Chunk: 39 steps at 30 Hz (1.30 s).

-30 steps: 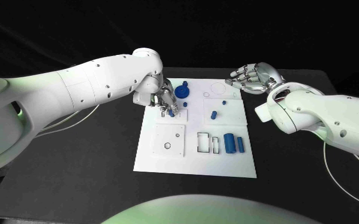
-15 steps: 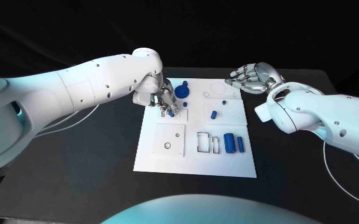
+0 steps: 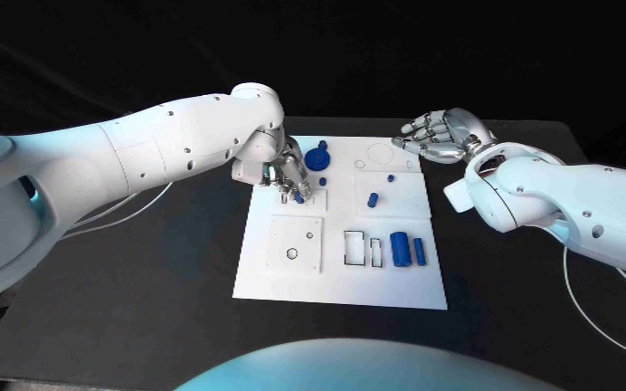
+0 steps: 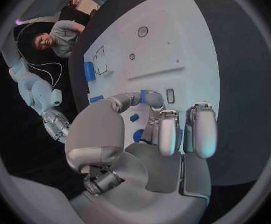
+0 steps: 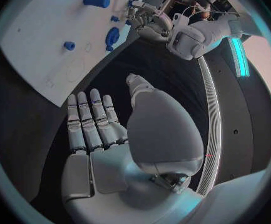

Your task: Assemble the parts on the task board

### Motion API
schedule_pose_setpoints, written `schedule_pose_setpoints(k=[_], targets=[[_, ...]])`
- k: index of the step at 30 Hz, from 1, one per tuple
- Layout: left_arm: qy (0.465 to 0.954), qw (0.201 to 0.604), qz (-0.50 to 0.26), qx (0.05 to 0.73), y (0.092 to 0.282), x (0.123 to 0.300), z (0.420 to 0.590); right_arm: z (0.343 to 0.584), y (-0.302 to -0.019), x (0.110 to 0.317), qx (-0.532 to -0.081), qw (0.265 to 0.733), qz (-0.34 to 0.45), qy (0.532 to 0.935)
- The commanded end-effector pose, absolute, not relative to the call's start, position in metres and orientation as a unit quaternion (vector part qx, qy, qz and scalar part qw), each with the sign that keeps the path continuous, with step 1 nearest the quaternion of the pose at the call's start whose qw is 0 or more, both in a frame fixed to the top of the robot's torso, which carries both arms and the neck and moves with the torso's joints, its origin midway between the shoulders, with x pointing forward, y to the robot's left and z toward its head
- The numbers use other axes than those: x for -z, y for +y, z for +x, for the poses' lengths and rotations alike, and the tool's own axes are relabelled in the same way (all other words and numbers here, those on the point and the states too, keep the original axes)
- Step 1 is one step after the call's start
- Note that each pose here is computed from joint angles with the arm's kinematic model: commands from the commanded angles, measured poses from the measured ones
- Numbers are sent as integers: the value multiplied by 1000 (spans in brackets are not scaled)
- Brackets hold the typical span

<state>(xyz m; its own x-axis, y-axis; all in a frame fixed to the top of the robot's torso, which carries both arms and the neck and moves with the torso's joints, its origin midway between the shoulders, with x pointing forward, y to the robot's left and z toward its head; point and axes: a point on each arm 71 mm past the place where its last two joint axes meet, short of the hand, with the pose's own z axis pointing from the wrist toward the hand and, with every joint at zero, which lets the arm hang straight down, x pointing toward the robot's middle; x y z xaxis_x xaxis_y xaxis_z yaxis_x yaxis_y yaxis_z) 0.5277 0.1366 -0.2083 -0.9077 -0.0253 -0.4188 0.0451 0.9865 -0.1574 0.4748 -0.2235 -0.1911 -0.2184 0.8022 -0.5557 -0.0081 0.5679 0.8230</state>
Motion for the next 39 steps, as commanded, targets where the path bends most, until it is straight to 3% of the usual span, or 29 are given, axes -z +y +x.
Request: schedule_pose_setpoints(k=[1, 39], targets=[[978, 194, 18, 76, 134, 214, 523, 474, -222, 191, -369, 553, 279, 693], [978, 198, 30, 63, 136, 214, 523, 474, -222, 191, -368, 551, 279, 694]])
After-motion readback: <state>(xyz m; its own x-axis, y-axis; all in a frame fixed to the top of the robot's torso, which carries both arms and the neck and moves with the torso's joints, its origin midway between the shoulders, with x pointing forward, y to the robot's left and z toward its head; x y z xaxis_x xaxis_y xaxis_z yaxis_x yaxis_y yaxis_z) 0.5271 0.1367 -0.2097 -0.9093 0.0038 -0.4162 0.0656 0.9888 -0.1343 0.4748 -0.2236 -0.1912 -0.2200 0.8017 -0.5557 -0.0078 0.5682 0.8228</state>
